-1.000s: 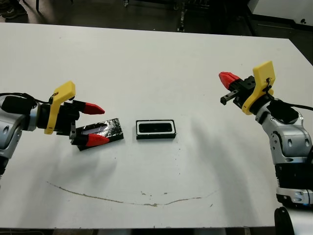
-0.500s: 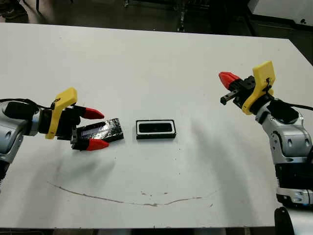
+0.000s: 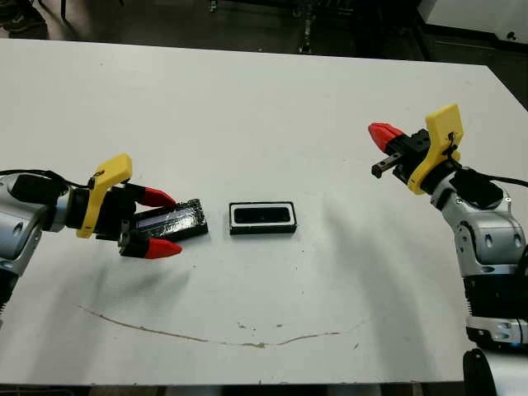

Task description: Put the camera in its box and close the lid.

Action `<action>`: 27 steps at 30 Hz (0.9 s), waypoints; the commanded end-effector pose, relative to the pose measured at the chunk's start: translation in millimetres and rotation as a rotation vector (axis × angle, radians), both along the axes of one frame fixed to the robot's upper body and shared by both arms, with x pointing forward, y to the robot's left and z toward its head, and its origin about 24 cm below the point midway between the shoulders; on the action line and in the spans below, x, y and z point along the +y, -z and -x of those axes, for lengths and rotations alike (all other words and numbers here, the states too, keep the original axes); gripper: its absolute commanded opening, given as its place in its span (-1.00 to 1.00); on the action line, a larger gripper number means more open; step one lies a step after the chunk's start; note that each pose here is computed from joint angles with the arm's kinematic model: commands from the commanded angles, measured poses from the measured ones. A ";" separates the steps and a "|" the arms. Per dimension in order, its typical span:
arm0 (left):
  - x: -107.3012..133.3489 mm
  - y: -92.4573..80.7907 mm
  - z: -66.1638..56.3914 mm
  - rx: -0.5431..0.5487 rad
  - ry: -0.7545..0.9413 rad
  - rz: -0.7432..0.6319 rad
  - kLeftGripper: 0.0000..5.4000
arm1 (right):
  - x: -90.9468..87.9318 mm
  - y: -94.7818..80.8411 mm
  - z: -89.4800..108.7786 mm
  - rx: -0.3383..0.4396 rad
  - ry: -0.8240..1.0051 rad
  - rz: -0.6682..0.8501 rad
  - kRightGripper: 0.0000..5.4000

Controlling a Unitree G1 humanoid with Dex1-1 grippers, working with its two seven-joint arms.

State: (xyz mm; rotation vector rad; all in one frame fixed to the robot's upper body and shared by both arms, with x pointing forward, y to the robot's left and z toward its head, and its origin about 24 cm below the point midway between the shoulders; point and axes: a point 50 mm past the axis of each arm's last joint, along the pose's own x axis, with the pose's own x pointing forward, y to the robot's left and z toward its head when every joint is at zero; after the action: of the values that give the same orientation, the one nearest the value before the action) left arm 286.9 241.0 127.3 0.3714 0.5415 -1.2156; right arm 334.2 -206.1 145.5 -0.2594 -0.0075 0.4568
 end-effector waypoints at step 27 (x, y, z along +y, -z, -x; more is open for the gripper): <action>-10.5 -14.5 8.5 -0.061 0.047 -0.011 1.00 | -8.3 6.1 0.6 0.034 0.012 0.026 -1.00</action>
State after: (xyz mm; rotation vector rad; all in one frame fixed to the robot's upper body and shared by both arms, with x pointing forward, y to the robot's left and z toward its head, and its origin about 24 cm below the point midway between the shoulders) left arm 280.5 226.3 139.8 0.4293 0.4818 -1.2652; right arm 334.6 -207.3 143.0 -0.2628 0.0046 0.4611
